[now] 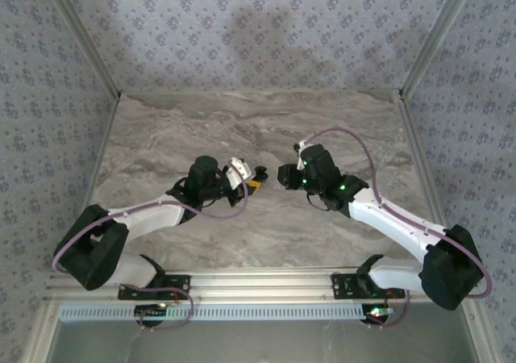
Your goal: Insert the wireless bluetooth earbuds into the charging case
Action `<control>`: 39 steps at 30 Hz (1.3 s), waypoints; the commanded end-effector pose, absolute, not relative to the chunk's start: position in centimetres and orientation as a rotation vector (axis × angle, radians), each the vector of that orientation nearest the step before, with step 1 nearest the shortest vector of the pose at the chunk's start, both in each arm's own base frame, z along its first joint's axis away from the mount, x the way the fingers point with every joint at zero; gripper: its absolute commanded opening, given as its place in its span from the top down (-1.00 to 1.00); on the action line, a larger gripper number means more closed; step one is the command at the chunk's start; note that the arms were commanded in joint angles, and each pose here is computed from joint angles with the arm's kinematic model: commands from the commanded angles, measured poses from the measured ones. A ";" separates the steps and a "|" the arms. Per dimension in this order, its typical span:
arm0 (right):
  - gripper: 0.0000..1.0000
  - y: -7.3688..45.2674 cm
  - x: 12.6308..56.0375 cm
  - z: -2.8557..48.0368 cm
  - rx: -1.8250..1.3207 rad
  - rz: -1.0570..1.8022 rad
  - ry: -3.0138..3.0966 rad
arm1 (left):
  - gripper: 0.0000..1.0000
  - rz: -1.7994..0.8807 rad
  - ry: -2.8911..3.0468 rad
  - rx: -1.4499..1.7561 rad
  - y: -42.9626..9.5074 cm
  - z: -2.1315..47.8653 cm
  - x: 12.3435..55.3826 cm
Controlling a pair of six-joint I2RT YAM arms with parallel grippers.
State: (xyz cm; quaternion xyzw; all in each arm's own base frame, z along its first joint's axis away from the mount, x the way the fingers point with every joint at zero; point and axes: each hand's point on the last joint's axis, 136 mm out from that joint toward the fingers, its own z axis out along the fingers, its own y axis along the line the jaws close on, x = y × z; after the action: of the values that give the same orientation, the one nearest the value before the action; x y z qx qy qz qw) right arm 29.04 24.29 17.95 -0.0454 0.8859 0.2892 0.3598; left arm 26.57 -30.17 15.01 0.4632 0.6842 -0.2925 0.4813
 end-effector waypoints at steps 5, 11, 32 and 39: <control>0.50 26.3 30.3 20.8 -0.101 0.847 2.185 | 0.76 -0.723 1.602 1.137 -30.8 16.5 26.4; 0.50 27.5 30.7 20.5 -0.097 0.891 2.188 | 0.76 -0.725 1.591 1.129 -30.8 17.0 26.4; 0.51 28.5 30.0 18.9 -0.136 0.856 2.237 | 0.76 -0.714 1.567 1.090 -30.5 18.4 26.5; 0.47 29.3 29.1 19.1 -0.185 0.901 2.240 | 0.76 -0.711 1.558 1.081 -30.4 18.9 26.6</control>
State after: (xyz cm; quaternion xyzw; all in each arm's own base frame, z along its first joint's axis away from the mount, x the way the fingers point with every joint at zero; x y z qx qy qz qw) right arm 29.77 28.56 18.48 -0.0524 0.8672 0.3415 0.3585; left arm 26.60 -30.02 15.96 0.4592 0.6803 -0.2872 0.4938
